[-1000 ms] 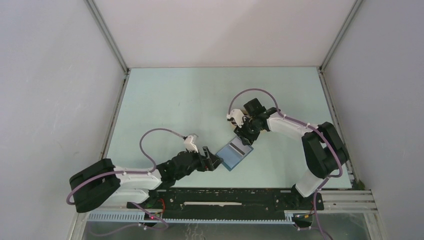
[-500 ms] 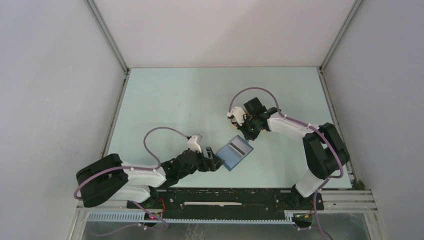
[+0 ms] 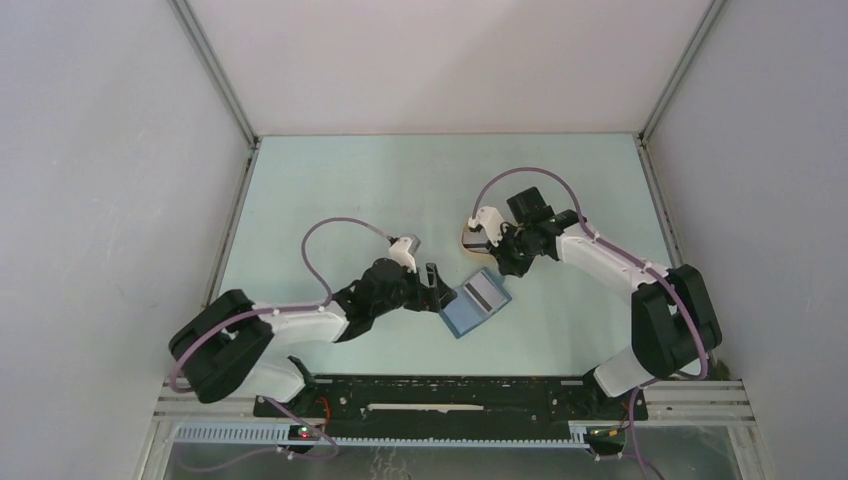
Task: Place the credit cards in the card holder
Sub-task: Reset both arms
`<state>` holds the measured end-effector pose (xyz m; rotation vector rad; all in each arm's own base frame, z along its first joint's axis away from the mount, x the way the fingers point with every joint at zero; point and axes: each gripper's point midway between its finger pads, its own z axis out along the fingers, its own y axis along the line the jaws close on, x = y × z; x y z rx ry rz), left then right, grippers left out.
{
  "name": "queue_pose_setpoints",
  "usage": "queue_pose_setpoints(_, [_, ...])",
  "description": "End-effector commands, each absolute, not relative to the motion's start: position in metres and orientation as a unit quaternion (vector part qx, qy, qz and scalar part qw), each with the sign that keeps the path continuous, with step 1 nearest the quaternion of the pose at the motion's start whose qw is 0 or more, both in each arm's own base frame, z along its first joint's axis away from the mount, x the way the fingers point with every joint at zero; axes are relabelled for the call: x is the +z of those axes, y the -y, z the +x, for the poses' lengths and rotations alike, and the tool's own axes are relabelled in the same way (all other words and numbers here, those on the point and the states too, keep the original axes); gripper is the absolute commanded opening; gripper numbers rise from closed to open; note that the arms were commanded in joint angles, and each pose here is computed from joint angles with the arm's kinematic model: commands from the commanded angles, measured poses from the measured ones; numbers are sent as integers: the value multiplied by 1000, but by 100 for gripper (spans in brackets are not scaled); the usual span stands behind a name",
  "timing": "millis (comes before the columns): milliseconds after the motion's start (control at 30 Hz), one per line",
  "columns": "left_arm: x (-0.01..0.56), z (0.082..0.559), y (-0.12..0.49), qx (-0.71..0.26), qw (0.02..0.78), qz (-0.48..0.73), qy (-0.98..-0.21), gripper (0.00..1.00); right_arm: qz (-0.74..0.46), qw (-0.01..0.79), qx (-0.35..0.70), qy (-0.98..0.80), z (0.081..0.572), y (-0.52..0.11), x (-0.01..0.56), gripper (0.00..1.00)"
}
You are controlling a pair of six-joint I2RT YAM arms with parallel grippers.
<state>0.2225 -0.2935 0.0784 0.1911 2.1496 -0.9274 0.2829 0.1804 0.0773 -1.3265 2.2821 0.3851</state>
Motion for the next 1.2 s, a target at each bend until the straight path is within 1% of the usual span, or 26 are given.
queue_pose_setpoints(0, [91, 226, 319, -437, 354, 97, -822, 90, -499, 261, 156, -812, 284, -180, 102, 0])
queue_pose_setpoints(100, [78, 226, 320, -431, 335, 78, -834, 96, -498, 265, 163, -810, 282, -178, 107, 0])
queue_pose_setpoints(400, [65, 237, 287, -356, 358, 4, -863, 95, -484, 277, 193, -807, 278, -179, 119, 0])
queue_pose_setpoints(600, [58, 229, 288, -364, 346, -1, -865, 94, -488, 270, 205, -805, 274, -182, 117, 0])
queue_pose_setpoints(700, [64, 227, 294, -379, 346, 17, -858, 94, -492, 256, 246, -795, 262, -191, 120, 0])
queue_pose_setpoints(800, [76, 229, 300, -396, 364, 40, -842, 93, -488, 238, 291, -788, 252, -204, 124, 0])
queue_pose_setpoints(867, [85, 233, 305, -400, 379, 66, -832, 91, -487, 226, 298, -789, 250, -209, 121, 0])
queue_pose_setpoints(900, [90, 236, 308, -400, 390, 83, -825, 88, -489, 220, 300, -789, 249, -210, 119, 0])
queue_pose_setpoints(933, [95, 237, 312, -403, 399, 102, -818, 88, -490, 217, 301, -789, 248, -212, 118, 0])
queue_pose_setpoints(1033, [113, 238, 328, -429, 423, 163, -782, 89, -492, 212, 304, -788, 247, -213, 117, 0])
queue_pose_setpoints(1167, [125, 240, 346, -453, 442, 214, -744, 91, -500, 219, 312, -778, 243, -213, 124, 0])
